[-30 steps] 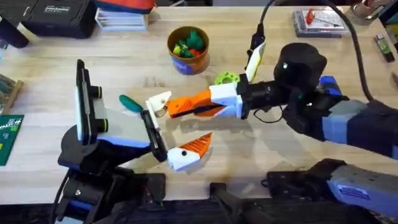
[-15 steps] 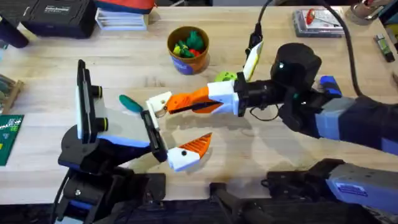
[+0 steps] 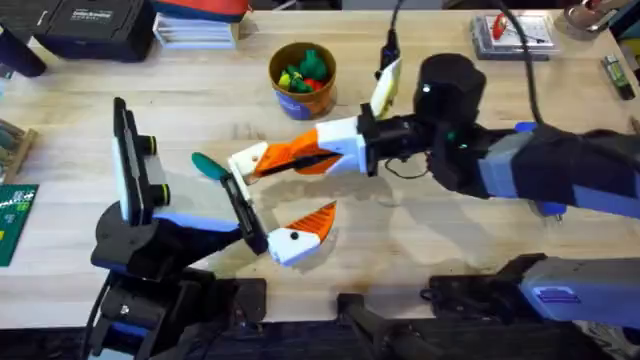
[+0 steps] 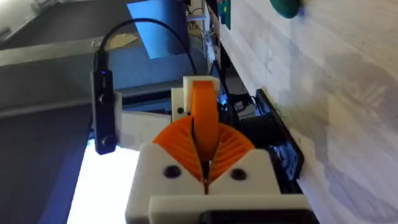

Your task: Pick up the gripper from the table and insert it into the empty holder that is missing its gripper. Then pick up a screw, insert it into the mounting hole, and use the screwdriver to tighten it. Finally, clean up the table by picking up the vegetable and placing it into the bucket.

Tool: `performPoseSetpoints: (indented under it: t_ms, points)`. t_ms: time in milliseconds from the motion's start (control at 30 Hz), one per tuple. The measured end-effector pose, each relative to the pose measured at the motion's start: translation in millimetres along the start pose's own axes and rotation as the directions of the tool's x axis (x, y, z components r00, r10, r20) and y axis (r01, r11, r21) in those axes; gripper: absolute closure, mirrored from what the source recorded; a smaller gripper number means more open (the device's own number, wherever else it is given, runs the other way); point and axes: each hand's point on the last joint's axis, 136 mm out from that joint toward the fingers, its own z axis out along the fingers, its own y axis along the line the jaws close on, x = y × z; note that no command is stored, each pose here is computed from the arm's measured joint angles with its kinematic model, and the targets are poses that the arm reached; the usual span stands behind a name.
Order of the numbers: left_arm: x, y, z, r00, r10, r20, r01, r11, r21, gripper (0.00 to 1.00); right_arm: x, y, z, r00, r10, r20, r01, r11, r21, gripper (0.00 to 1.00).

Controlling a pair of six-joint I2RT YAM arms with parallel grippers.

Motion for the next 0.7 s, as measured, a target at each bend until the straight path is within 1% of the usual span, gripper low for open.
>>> performPoseSetpoints:
  t_ms: [267, 433, 700]
  points:
    - [-0.5, 2.9, 0, 1.0, -0.014, 0.003, 0.014, 1.0, -0.017, 0.015, -2, -2, 18, 0.997, 0.011, -0.078, -0.011, 1.0, 0.002, 0.993]
    - [-0.8, 4.5, 0, 1.0, -0.02, 0.005, 0.02, 0.999, -0.026, 0.015, -7, -2, 21, 0.996, 0.013, -0.083, -0.013, 1.0, 0.001, 0.993]
    - [-1.2, 6.3, 0, 1.0, -0.019, 0.007, 0.019, 0.999, -0.036, 0.015, -12, -2, 23, 0.998, 0.01, -0.06, -0.01, 1.0, 0.005, 0.994]
